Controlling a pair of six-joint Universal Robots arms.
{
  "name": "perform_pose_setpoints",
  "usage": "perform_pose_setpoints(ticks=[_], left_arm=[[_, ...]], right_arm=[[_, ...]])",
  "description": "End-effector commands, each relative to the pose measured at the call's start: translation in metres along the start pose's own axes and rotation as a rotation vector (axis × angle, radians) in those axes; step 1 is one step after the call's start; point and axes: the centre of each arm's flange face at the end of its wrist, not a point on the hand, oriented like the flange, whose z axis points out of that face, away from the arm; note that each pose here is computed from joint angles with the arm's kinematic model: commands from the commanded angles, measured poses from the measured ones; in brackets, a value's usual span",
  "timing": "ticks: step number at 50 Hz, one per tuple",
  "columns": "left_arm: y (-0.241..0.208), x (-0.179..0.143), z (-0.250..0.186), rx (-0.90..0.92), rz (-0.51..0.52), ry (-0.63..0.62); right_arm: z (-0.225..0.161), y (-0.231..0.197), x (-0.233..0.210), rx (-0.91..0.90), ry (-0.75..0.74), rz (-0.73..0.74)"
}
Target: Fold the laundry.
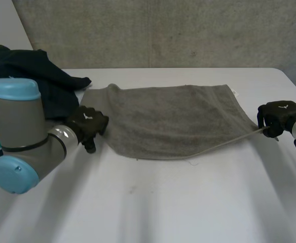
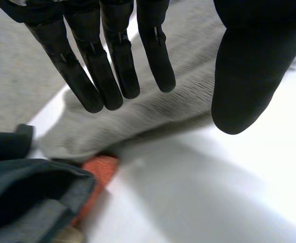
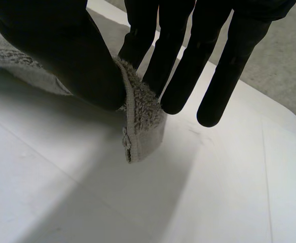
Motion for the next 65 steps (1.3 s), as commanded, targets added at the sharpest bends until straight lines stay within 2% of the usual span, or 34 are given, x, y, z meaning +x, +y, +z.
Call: perform_pose_setpoints(ticks=[1,9,19,27,35,51,65], left_arm=[[0.009,0.014,0.019,-0.039,0.037,0.065],[0.001,0.023,0.047,-0.103,0.038,0.084],[-0.017,0.038,0.067,-0.083,0.075,0.091],[-0.019,0.045,0.081,-0.089,0.097,0.053],[-0.012,0.049,0.089,-0.108,0.156,0.044],[-0.012,0.056,0.104,-0.024,0.270,0.015],[-0.033,0.039,0.091,-0.003,0.216,-0.051]], right_arm=[[-0.001,0.000,-0.006,-0.003,-0.013,-0.006],[-0.004,-0.002,-0.004,0.003,-0.010,0.001],[-0.006,-0.003,0.000,0.004,-0.001,0.005],[-0.006,-0.002,0.001,0.001,-0.001,0.007],[-0.006,-0.001,0.001,0.001,-0.003,0.009],[-0.009,-0.001,0.001,-0.002,-0.002,0.014],[-0.013,-0.004,0.000,-0.018,-0.014,0.021]])
